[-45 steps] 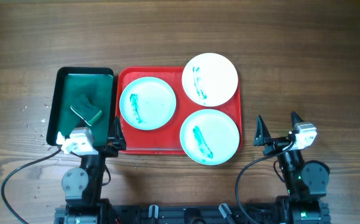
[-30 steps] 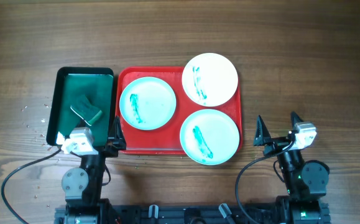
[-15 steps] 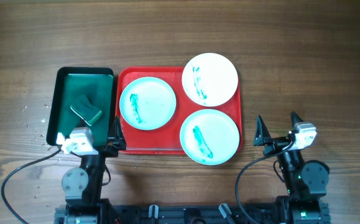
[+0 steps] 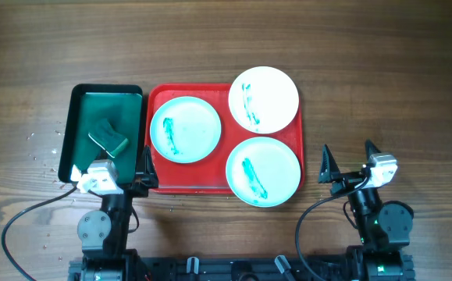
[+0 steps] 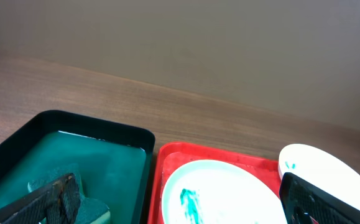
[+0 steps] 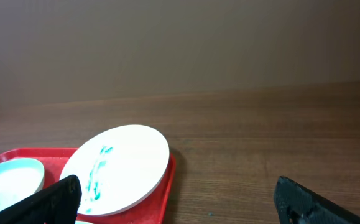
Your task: Clean dirty plates on tray and stack at the side
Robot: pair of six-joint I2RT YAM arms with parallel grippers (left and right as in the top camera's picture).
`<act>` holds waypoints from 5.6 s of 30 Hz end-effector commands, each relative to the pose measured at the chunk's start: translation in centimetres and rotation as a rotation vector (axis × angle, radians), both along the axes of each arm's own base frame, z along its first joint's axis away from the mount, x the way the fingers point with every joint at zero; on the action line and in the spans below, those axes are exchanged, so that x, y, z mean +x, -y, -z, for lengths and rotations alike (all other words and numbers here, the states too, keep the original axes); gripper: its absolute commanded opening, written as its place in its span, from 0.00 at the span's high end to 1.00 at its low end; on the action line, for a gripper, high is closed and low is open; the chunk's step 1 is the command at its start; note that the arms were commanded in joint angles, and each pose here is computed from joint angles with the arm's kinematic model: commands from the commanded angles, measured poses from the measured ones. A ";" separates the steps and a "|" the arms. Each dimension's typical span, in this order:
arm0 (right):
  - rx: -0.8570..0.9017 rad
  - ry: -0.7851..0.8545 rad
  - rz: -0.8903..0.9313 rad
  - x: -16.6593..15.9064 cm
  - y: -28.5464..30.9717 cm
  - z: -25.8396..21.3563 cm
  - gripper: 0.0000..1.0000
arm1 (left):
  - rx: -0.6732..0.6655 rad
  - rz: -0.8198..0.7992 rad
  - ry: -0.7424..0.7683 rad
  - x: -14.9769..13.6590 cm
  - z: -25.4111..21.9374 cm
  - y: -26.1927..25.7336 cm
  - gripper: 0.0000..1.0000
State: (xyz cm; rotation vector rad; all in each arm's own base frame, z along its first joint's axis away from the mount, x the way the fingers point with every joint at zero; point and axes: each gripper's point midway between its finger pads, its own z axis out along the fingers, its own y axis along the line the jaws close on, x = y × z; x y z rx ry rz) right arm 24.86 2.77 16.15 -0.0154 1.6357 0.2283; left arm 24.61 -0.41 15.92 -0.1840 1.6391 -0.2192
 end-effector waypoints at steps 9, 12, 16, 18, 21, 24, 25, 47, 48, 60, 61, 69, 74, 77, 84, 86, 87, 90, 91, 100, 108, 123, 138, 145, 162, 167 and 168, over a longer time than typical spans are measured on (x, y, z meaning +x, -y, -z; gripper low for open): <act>0.008 -0.004 -0.020 0.0 -0.4 0.1 0.00 | 0.019 0.015 -0.009 0.0 0.5 0.3 0.00; 0.008 -0.004 -0.020 0.0 -0.4 0.1 0.00 | 0.019 0.015 -0.009 0.0 0.5 0.3 0.00; 0.008 -0.004 -0.020 0.0 -0.4 0.1 0.00 | 0.019 0.015 -0.009 0.0 0.5 0.3 0.00; 0.008 -0.004 -0.020 0.0 -0.4 0.1 0.00 | 0.019 0.014 -0.009 0.0 0.5 0.3 0.00; 0.008 -0.004 -0.020 0.0 -0.4 0.1 0.00 | 0.019 0.015 -0.009 0.0 0.5 0.3 0.00; 0.008 -0.004 -0.020 0.0 -0.4 0.1 0.00 | 0.019 0.014 -0.009 0.0 0.5 0.3 0.00; 0.008 -0.004 -0.020 0.0 -0.4 0.1 0.00 | 0.019 0.015 -0.009 0.0 0.5 0.3 0.00; 0.064 0.083 -0.041 0.0 -0.7 -2.3 0.00 | 0.010 0.022 -0.018 0.1 0.6 0.4 0.00; 0.085 0.077 -0.049 -0.1 -0.9 -2.2 0.00 | 0.010 0.022 -0.016 0.1 0.6 0.4 0.00; 0.063 0.003 -0.139 0.9 -2.4 -11.6 0.00 | -0.094 0.040 0.067 -1.4 -8.5 0.8 0.00; 0.061 -0.035 -0.137 1.4 -2.4 -12.3 0.00 | -0.094 0.040 0.065 -1.6 -9.4 0.8 0.00; 0.083 -0.339 -0.157 5.5 -3.0 -14.5 0.00 | -0.095 0.029 -0.162 -0.6 -12.9 0.8 0.00; 0.056 -0.544 -0.193 7.0 -3.5 -13.7 0.00 | -0.086 -0.056 -0.498 1.3 -12.7 -0.4 0.00; 0.069 -0.699 -0.189 7.4 -3.5 -12.7 0.00 | -0.090 -0.047 -0.697 2.5 -12.8 -0.1 0.00; 0.069 -0.785 -0.205 10.1 -3.7 -11.6 0.00 | -0.227 0.169 -0.966 5.2 -10.9 4.2 0.00; 0.090 -0.776 -0.271 10.6 -4.8 -11.6 0.00 | -0.235 0.169 -1.011 5.9 -9.7 4.3 0.00; 0.092 -0.783 -0.279 11.0 -5.0 -11.2 0.00 | -0.244 0.177 -1.033 6.2 -9.1 4.5 0.00; 0.099 -0.863 -0.327 11.1 -7.0 -9.1 0.03 | -0.259 0.190 -1.065 6.6 -8.2 4.8 0.00; 0.097 -0.916 -0.349 11.0 -8.7 -7.7 0.05 | -0.257 0.191 -1.053 6.8 -8.4 4.8 0.00; 0.114 -1.129 -0.366 12.0 -21.1 1.0 0.37 | -0.378 -0.528 -1.101 4.2 -6.6 -3.8 0.16; -0.039 -1.199 -0.265 10.8 -26.4 9.6 0.55 | -0.411 -0.632 -1.123 3.9 -5.6 -6.7 0.19; 0.002 -1.221 -0.225 12.2 -28.4 15.8 0.72 | -0.364 -0.705 -1.279 6.2 0.3 -8.1 0.28; 0.011 -1.268 -0.215 11.4 -28.3 16.7 0.95 | -0.409 -0.845 -1.176 7.6 8.7 -9.7 0.61; 0.011 -1.268 -0.216 11.5 -28.3 16.6 0.96 | -0.343 -0.761 -1.137 7.8 12.5 -9.8 0.65; 0.017 -1.262 -0.223 11.6 -28.5 16.6 0.95 | -0.406 -0.692 -1.183 8.6 16.0 -8.3 0.81; 0.018 -1.262 -0.223 11.6 -28.5 16.6 0.96 | -0.404 -0.694 -1.198 8.2 16.0 -8.2 0.96; 0.017 -1.262 -0.223 11.6 -28.5 16.6 0.96 | -0.405 -0.694 -1.196 8.3 15.9 -8.2 0.96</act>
